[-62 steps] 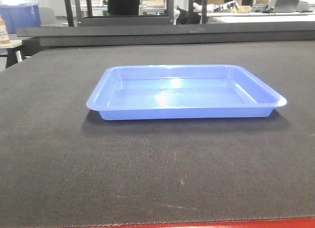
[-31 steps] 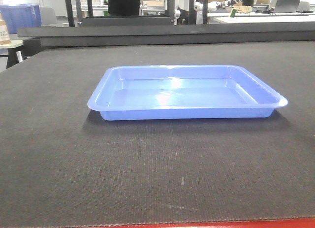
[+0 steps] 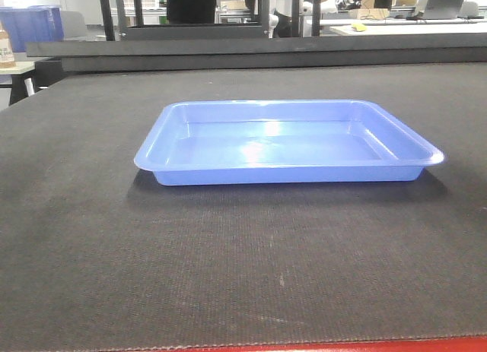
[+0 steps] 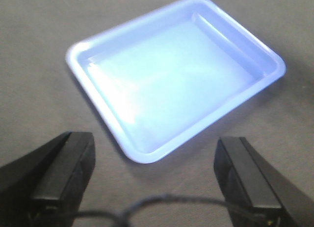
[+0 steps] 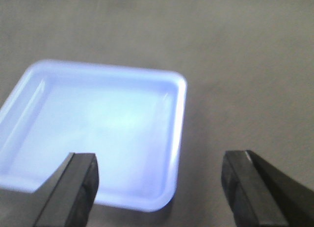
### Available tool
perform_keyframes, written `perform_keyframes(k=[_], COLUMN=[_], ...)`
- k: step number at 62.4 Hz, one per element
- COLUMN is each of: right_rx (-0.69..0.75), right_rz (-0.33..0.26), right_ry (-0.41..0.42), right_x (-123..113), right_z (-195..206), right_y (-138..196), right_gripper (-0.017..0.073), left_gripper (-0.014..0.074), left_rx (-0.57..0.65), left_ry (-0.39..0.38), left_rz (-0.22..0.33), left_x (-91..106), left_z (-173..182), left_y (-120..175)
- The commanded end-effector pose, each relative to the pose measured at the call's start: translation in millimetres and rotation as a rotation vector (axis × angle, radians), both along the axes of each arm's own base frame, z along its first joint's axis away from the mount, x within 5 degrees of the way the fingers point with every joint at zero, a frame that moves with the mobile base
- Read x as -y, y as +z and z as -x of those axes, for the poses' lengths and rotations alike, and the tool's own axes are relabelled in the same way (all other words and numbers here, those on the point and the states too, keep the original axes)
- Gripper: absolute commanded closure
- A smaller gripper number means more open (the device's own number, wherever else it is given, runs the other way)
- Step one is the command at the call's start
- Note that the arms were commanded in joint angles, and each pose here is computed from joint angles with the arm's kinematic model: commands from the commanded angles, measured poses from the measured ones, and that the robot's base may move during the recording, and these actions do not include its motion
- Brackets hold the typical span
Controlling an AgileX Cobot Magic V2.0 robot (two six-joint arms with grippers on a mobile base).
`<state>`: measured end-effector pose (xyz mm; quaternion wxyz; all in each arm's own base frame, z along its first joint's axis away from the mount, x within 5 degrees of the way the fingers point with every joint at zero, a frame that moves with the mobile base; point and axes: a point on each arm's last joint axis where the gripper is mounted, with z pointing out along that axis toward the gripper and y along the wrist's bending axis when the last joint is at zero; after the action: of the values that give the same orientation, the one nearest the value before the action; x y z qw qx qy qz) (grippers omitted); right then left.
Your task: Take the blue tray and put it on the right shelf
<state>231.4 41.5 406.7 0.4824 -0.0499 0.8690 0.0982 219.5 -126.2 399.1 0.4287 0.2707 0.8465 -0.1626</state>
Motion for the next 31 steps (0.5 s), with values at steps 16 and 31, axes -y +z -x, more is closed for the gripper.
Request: perform_keyframes(k=[16, 31], right_rx=[-0.255, -0.36], right_rz=[0.046, 0.112], right_ry=[0.012, -0.067], right_x=[-19, -18], right_z=[-92, -139], right_y=[-9, -40], right_gripper=[-0.0053, -0.0053], left_gripper=[0.0178, 0.0178], left_rx=[-0.359, -0.515], left_ry=[0.303, 0.383], left_rz=[-0.107, -0.166], left_x=[44.4, 75.5], left_z=[-113, -177], left_y=[-9, -56])
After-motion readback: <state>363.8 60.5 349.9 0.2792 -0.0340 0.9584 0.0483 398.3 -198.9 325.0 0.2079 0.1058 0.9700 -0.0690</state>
